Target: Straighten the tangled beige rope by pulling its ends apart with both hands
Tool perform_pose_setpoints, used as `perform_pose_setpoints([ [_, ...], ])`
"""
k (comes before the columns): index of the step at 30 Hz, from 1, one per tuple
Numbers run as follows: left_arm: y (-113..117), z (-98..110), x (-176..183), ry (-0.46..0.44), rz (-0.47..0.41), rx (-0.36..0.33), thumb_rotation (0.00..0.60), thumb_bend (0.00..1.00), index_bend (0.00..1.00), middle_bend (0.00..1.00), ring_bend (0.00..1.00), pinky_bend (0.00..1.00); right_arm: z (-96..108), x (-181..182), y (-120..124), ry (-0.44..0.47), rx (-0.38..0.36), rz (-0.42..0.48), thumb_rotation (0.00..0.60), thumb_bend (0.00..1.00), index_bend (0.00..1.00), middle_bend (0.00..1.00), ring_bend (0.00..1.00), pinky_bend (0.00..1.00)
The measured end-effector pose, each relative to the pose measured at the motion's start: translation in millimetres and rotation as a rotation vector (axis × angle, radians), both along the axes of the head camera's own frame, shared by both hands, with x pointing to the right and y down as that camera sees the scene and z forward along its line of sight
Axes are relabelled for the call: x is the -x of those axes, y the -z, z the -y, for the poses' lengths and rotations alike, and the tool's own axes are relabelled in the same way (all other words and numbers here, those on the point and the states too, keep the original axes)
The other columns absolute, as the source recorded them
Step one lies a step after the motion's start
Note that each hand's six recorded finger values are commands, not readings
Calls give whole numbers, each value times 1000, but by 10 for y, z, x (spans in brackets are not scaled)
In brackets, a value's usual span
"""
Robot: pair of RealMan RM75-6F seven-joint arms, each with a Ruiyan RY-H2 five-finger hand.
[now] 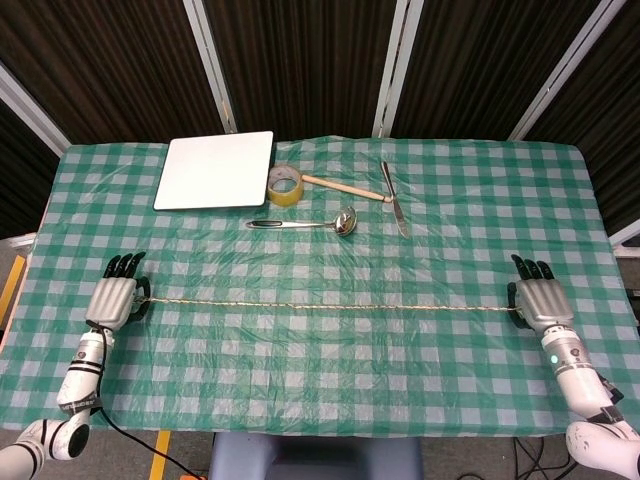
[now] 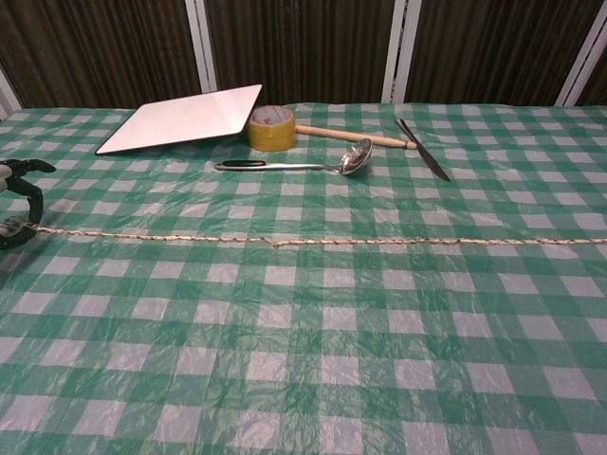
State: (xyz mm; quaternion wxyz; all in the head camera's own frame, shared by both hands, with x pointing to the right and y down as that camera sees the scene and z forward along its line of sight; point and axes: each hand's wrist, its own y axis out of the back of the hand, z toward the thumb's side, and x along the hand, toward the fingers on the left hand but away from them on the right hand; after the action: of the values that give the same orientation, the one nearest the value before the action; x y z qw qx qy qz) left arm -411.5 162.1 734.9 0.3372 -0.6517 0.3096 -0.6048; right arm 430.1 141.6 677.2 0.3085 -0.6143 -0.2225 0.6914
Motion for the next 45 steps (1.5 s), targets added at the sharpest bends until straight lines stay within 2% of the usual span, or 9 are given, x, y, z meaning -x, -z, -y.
perform_pose_setpoints([
  [11, -78, -1, 7, -6, 14, 7, 600, 535, 667, 63, 0, 28, -70, -37, -161, 5, 39, -13, 600, 594, 810, 60, 0, 0],
  [21, -150, -4, 53, 7, 22, 27, 600, 534, 666, 64, 0, 29, -89, -74, -183, -8, 53, -27, 600, 594, 810, 60, 0, 0],
  [27, -181, -27, 1, -4, 7, 44, 600, 514, 608, 63, 0, 28, -105, -12, -223, 3, 59, -20, 600, 594, 782, 60, 0, 0],
  [30, -185, -35, -17, -12, 3, 47, 600, 494, 542, 60, 0, 29, -111, 2, -236, 4, 63, -17, 600, 594, 684, 61, 0, 0],
  [31, -186, -38, -22, -14, 3, 48, 600, 486, 497, 58, 0, 29, -115, 3, -240, 3, 66, -17, 600, 594, 603, 48, 0, 0],
  [35, -182, -47, -35, -16, -4, 51, 600, 465, 161, 44, 0, 42, -138, -18, -254, -6, 89, -22, 600, 585, 254, 0, 0, 0],
  [37, -169, -46, -30, -15, -7, 50, 600, 460, 32, 36, 0, 46, -143, -31, -253, -10, 96, -27, 600, 542, 135, 0, 0, 0],
  [41, -139, -48, -19, -10, -15, 47, 600, 452, 0, 17, 0, 55, -147, -45, -229, -18, 106, -32, 600, 421, 35, 0, 0, 0],
  [45, -63, -61, -16, -2, -43, 39, 600, 444, 0, 0, 0, 66, -148, -53, -171, -23, 94, -30, 600, 410, 4, 0, 0, 0],
])
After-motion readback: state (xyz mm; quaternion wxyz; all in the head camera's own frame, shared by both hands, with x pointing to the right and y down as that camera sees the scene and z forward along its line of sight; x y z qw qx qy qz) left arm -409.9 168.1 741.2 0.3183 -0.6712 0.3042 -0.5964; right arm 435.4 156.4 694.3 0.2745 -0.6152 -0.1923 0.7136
